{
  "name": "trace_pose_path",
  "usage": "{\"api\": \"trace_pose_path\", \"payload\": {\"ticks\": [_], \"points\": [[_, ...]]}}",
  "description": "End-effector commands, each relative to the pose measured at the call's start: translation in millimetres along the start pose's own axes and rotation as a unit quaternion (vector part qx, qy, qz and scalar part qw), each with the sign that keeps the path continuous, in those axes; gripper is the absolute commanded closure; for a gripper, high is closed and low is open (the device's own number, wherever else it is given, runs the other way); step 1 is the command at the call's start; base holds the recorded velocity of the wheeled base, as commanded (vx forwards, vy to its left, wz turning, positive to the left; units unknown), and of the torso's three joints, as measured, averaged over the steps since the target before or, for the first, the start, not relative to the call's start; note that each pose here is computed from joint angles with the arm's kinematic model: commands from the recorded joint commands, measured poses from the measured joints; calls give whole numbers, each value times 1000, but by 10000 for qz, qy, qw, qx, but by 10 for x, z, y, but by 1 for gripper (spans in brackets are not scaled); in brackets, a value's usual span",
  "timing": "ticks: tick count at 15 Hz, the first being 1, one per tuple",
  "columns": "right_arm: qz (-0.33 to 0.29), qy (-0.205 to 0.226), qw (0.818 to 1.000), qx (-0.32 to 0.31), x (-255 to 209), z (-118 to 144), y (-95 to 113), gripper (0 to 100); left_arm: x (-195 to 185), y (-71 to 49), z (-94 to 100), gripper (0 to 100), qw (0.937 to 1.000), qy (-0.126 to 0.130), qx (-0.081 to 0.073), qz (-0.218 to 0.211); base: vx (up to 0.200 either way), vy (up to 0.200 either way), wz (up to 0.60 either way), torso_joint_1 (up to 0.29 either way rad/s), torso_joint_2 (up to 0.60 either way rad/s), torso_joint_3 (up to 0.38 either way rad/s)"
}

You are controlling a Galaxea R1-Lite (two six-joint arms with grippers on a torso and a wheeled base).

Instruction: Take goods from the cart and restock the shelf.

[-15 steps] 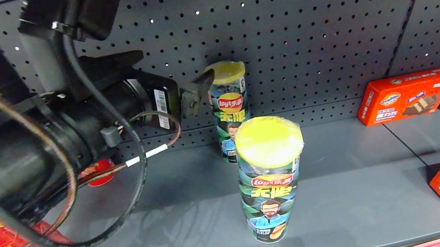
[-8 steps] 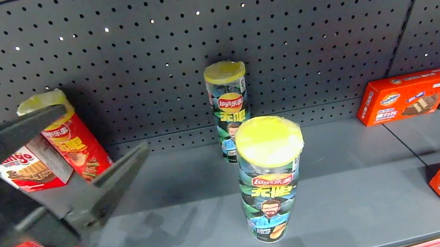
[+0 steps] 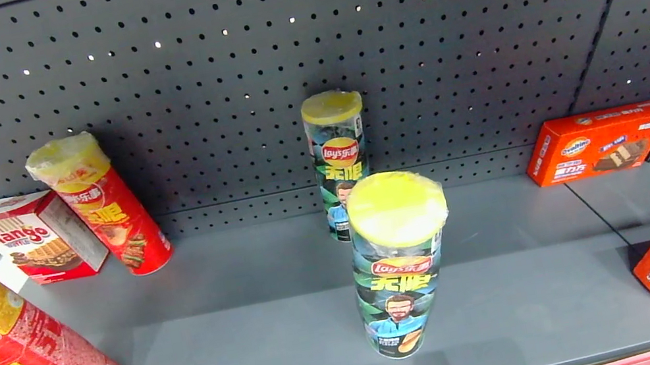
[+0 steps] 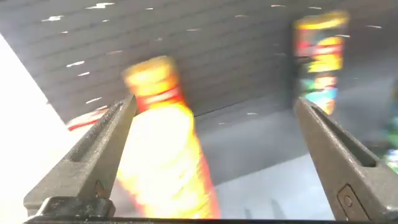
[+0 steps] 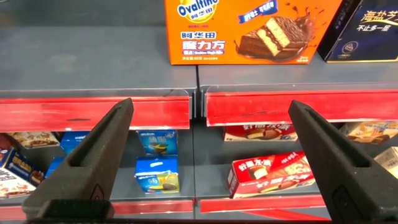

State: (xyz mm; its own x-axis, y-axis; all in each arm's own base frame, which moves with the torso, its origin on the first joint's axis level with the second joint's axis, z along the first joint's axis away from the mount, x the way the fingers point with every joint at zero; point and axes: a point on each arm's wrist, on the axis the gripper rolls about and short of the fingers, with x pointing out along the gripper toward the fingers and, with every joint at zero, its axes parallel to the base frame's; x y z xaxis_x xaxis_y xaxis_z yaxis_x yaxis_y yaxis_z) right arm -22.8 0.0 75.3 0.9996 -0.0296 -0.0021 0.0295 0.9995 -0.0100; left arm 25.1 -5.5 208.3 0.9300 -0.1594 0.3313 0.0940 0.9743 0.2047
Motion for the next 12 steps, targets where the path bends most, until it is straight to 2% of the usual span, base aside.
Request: {"api": "trace_pose_path", "payload": {"ticks": [1,3,5,6,7,8,9,11,12], "points": [[2,12,10000,-4,2,1,0,0,-550,7,-286,0,9920,-429,20,1186,0,0,0,0,0,0],[2,5,10000,-4,1,0,0,0,-686,-50,-433,0,9852,-403,122,1659,0,0,0,0,0,0],[2,5,10000,-4,1,0,0,0,-784,-102,-565,0,9813,-227,135,1907,0,0,0,0,0,0],[2,5,10000,-4,1,0,0,0,-816,-124,-607,0,9797,-114,189,1990,0,0,0,0,0,0],[2,12,10000,-4,2,1,0,0,-844,-162,-710,0,9865,195,197,1612,0,0,0,0,0,0],[2,5,10000,-4,1,0,0,0,-843,-166,-717,0,9878,219,198,1530,0,0,0,0,0,0],[2,5,10000,-4,1,0,0,0,-838,-207,-790,0,9954,477,160,818,0,0,0,0,0,0],[2,12,10000,-4,2,1,0,0,-844,-262,-872,0,9971,746,51,-133,0,0,0,0,0,0],[2,12,10000,-4,2,1,0,0,-857,-293,-933,0,9933,981,-33,-603,0,0,0,0,0,0]]}}
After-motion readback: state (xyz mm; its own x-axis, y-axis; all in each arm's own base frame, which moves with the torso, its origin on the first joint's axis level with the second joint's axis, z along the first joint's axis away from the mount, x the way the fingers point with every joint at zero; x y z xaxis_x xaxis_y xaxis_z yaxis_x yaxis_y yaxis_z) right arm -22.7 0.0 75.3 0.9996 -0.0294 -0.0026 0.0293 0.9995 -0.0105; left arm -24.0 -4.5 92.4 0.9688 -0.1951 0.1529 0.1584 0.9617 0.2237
